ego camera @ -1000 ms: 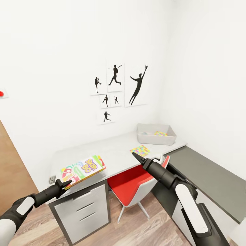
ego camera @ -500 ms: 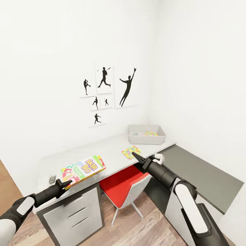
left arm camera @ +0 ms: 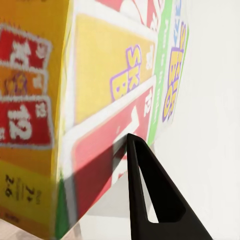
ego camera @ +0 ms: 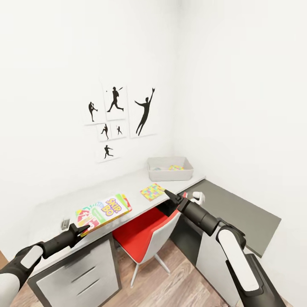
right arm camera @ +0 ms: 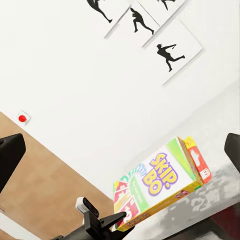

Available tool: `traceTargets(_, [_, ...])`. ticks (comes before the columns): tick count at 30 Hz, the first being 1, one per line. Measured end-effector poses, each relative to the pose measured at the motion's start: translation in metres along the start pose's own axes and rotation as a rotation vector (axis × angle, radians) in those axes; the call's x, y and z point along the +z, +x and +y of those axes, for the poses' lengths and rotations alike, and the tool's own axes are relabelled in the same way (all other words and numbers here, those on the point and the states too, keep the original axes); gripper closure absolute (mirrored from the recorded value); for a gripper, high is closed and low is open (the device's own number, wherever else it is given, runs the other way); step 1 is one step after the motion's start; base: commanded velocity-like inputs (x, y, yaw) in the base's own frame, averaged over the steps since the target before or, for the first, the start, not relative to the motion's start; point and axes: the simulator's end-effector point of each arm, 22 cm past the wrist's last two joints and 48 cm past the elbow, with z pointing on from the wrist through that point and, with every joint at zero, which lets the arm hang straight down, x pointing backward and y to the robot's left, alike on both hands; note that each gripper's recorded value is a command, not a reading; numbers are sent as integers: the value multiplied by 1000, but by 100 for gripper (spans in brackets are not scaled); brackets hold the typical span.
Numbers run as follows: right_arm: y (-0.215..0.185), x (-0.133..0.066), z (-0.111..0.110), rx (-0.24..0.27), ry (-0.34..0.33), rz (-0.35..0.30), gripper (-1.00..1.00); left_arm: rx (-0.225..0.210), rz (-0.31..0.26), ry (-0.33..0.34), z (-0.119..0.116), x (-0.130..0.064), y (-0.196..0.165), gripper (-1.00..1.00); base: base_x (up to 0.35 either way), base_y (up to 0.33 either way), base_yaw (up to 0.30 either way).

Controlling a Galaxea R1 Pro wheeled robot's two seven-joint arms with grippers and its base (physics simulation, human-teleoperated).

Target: Put all the toys in the child's room - the three board games (two on the bed and one on the table), the two jigsaw puzzles on the table, and the tennis ball on the table - inside the toy box on the table in the child's room.

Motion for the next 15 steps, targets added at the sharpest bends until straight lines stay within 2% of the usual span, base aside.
traceTargets(15, [-4,-1,10,-14,-12,-6,-100,8,-12,16,-10,-4,-6,100,0,0,-177])
